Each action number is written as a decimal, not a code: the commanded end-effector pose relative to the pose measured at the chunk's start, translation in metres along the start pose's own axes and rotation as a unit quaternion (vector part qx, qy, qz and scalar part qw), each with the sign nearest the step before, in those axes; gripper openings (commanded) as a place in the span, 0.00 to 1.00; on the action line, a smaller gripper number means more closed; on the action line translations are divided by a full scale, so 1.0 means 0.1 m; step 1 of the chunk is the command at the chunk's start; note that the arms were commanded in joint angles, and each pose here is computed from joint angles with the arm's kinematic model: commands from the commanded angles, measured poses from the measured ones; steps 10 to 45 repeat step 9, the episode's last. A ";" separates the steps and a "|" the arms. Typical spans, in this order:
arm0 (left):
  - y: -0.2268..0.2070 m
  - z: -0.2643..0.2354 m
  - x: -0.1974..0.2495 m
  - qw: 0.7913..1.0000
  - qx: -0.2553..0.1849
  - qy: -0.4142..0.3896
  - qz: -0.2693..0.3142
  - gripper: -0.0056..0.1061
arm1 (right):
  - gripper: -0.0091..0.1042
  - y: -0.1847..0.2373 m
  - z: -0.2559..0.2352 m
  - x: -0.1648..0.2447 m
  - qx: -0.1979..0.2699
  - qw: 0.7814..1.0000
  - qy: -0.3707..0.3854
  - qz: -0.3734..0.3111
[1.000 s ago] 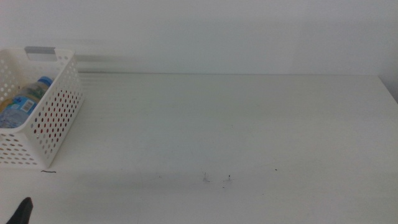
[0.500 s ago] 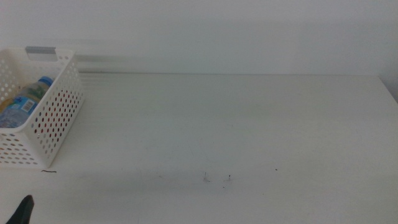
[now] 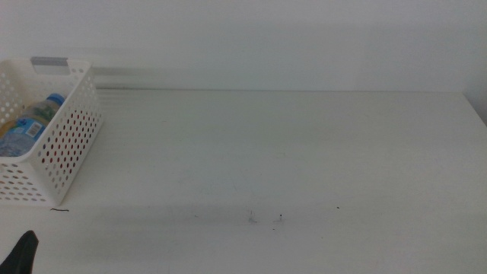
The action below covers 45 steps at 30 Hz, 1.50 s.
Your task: Use arms to grab the bottles and put them into the dustbin to the left of the table.
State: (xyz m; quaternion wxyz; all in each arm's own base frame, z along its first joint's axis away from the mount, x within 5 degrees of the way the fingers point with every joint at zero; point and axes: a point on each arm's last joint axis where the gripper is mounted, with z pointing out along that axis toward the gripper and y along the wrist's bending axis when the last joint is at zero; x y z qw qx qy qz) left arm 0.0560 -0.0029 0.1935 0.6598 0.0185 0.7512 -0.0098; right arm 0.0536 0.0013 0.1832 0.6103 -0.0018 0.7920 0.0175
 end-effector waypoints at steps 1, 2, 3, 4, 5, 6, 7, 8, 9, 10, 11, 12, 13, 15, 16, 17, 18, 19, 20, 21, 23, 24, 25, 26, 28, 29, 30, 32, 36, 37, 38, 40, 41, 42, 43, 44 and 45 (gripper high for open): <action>0.00 0.00 -0.02 1.000 -0.001 -0.010 0.004 0.89 | 0.89 0.00 0.00 0.00 0.002 1.000 -0.004 -0.005; 0.00 0.00 -0.02 1.000 -0.002 -0.010 0.008 0.89 | 0.89 0.00 0.00 0.00 0.002 1.000 -0.004 -0.005; 0.01 0.00 -0.02 1.000 -0.003 -0.009 0.014 0.89 | 0.89 0.00 0.00 0.00 0.002 1.000 -0.004 -0.005; 0.01 0.00 -0.02 1.000 -0.004 -0.009 0.017 0.89 | 0.89 0.00 0.00 0.00 0.002 1.000 -0.004 -0.005; 0.01 0.00 -0.02 1.000 -0.004 -0.009 0.020 0.89 | 0.89 0.00 0.00 0.00 0.002 1.000 -0.004 -0.005; 0.01 0.00 -0.02 1.000 -0.004 -0.009 0.020 0.89 | 0.89 0.00 0.00 0.00 0.002 1.000 -0.004 -0.005; 0.01 0.00 -0.02 1.000 -0.004 -0.009 0.020 0.89 | 0.89 0.00 0.00 0.00 0.002 1.000 -0.004 -0.005; 0.01 0.00 -0.02 1.000 -0.004 -0.009 0.022 0.89 | 0.89 0.00 0.00 0.00 0.002 1.000 -0.004 -0.005; 0.01 0.00 -0.02 1.000 -0.005 -0.009 0.022 0.89 | 0.89 0.00 0.00 0.00 0.002 1.000 -0.004 -0.005; 0.01 0.00 -0.02 1.000 -0.005 -0.009 0.022 0.89 | 0.89 0.00 0.00 0.00 0.002 1.000 -0.004 -0.005; 0.01 0.00 -0.02 1.000 -0.005 -0.009 0.022 0.89 | 0.89 0.00 0.00 0.00 0.002 1.000 -0.004 -0.005; 0.01 0.00 -0.02 1.000 -0.005 -0.009 0.022 0.89 | 0.89 0.00 0.00 0.00 0.002 1.000 -0.004 -0.005; 0.01 0.00 -0.02 1.000 -0.005 -0.009 0.022 0.89 | 0.89 0.00 0.00 0.00 0.002 1.000 -0.004 -0.005; 0.01 0.00 -0.02 1.000 -0.005 -0.009 0.022 0.89 | 0.89 0.00 0.00 0.00 0.002 1.000 -0.004 -0.005; 0.01 0.00 -0.02 1.000 -0.005 -0.009 0.022 0.89 | 0.89 0.00 0.00 0.00 0.002 1.000 -0.004 -0.005; 0.01 0.00 -0.02 1.000 -0.005 -0.009 0.022 0.89 | 0.89 0.00 0.00 0.00 0.002 1.000 -0.004 -0.005; 0.01 0.00 -0.02 1.000 -0.005 -0.009 0.022 0.89 | 0.89 0.00 0.00 0.00 0.002 1.000 -0.004 -0.005; 0.01 0.00 -0.02 1.000 -0.005 -0.009 0.022 0.89 | 0.89 0.00 0.00 0.00 0.002 1.000 -0.004 -0.005; 0.01 0.00 -0.02 1.000 -0.005 -0.009 0.022 0.89 | 0.89 0.00 0.00 0.00 0.002 1.000 -0.004 -0.005; 0.01 0.00 -0.02 1.000 -0.005 -0.009 0.022 0.89 | 0.89 0.00 0.00 0.00 0.002 1.000 -0.004 -0.005; 0.01 0.00 -0.02 1.000 -0.005 -0.009 0.022 0.89 | 0.89 0.00 0.00 0.00 0.002 1.000 -0.004 -0.005; 0.01 0.00 -0.02 1.000 -0.005 -0.009 0.022 0.89 | 0.89 0.00 0.00 0.00 0.002 1.000 -0.004 -0.005; 0.01 0.00 -0.02 1.000 -0.005 -0.009 0.022 0.89 | 0.89 0.00 0.00 0.00 0.002 1.000 -0.004 -0.005; 0.01 0.00 -0.02 1.000 -0.005 -0.009 0.022 0.89 | 0.89 0.00 0.00 0.00 0.002 1.000 -0.004 -0.005; 0.01 0.00 -0.02 1.000 -0.005 -0.009 0.022 0.89 | 0.89 0.00 0.00 0.00 0.002 1.000 -0.004 -0.005; 0.01 0.00 -0.02 1.000 -0.005 -0.009 0.022 0.89 | 0.89 0.00 0.00 0.00 0.002 1.000 -0.004 -0.005; 0.01 0.00 -0.02 1.000 -0.005 -0.009 0.022 0.89 | 0.89 0.00 0.00 0.00 0.002 1.000 -0.004 -0.005; 0.01 0.00 -0.02 1.000 -0.005 -0.009 0.022 0.89 | 0.89 0.00 0.00 0.00 0.002 1.000 -0.004 -0.005; 0.01 0.00 -0.02 1.000 -0.005 -0.009 0.022 0.89 | 0.89 0.00 0.00 0.00 0.002 1.000 -0.004 -0.005; 0.01 0.00 -0.02 1.000 -0.005 -0.009 0.022 0.89 | 0.89 0.00 0.00 0.00 0.002 1.000 -0.004 -0.005; 0.01 0.00 -0.02 1.000 -0.005 -0.009 0.022 0.89 | 0.89 0.00 0.00 0.00 0.002 1.000 -0.004 -0.005; 0.01 0.00 -0.02 1.000 -0.005 -0.009 0.022 0.89 | 0.89 0.00 0.00 0.00 0.002 1.000 -0.004 -0.005; 0.01 0.00 -0.02 1.000 -0.005 -0.009 0.022 0.89 | 0.89 0.00 0.00 0.00 0.002 1.000 -0.004 -0.005; 0.01 0.00 -0.02 1.000 -0.005 -0.009 0.022 0.89 | 0.89 0.00 0.00 0.00 0.002 1.000 -0.004 -0.005; 0.01 0.00 -0.02 1.000 -0.005 -0.009 0.022 0.89 | 0.89 0.00 0.00 0.00 0.002 1.000 -0.004 -0.005; 0.01 0.00 -0.02 1.000 -0.005 -0.009 0.022 0.89 | 0.89 0.00 0.00 0.00 0.002 1.000 -0.004 -0.005; 0.01 0.00 -0.02 1.000 -0.005 -0.009 0.022 0.89 | 0.89 0.00 0.00 0.00 0.002 1.000 -0.004 -0.005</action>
